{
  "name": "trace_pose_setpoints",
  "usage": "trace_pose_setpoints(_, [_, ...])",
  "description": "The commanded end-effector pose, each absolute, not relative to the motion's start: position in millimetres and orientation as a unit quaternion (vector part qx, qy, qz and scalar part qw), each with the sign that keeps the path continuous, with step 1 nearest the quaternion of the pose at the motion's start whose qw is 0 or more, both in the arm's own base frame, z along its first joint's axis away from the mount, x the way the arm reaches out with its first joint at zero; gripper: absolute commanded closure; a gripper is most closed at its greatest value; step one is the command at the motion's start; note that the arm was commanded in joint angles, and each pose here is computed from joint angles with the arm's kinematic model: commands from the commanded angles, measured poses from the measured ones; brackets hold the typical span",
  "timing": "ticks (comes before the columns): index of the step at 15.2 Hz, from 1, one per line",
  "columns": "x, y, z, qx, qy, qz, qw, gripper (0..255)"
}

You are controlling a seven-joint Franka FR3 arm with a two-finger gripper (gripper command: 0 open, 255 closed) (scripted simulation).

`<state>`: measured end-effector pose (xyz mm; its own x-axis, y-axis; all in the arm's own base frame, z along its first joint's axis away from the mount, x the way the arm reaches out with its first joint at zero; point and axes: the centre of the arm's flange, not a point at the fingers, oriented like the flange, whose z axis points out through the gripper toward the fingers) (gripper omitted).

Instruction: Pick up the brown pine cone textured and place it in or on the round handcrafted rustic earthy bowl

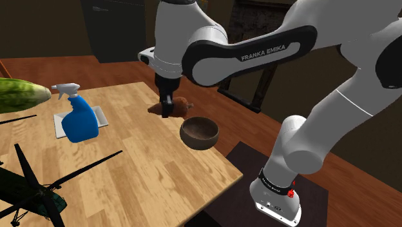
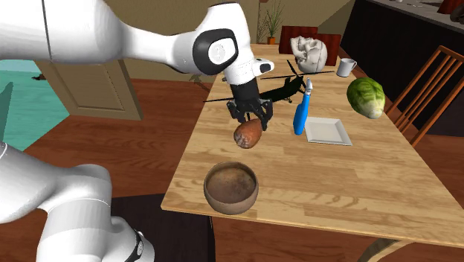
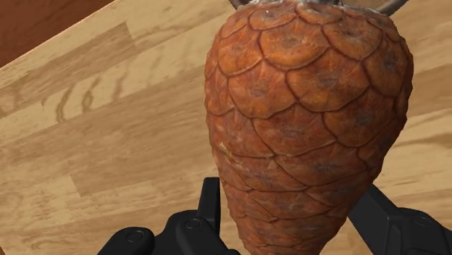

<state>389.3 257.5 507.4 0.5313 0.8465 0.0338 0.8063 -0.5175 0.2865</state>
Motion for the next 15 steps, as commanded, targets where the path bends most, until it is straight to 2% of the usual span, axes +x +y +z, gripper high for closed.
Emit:
trace_pose_setpoints(1, [375,235,509,0.867,0.477,0.085,0.118,255])
trace_pose_setpoints(9, [315,148,507,0.867,0.477,0.085,0.118,255])
trace_pose_setpoints(15, [315,148,475,0.867,0.477,0.085,0.118,255])
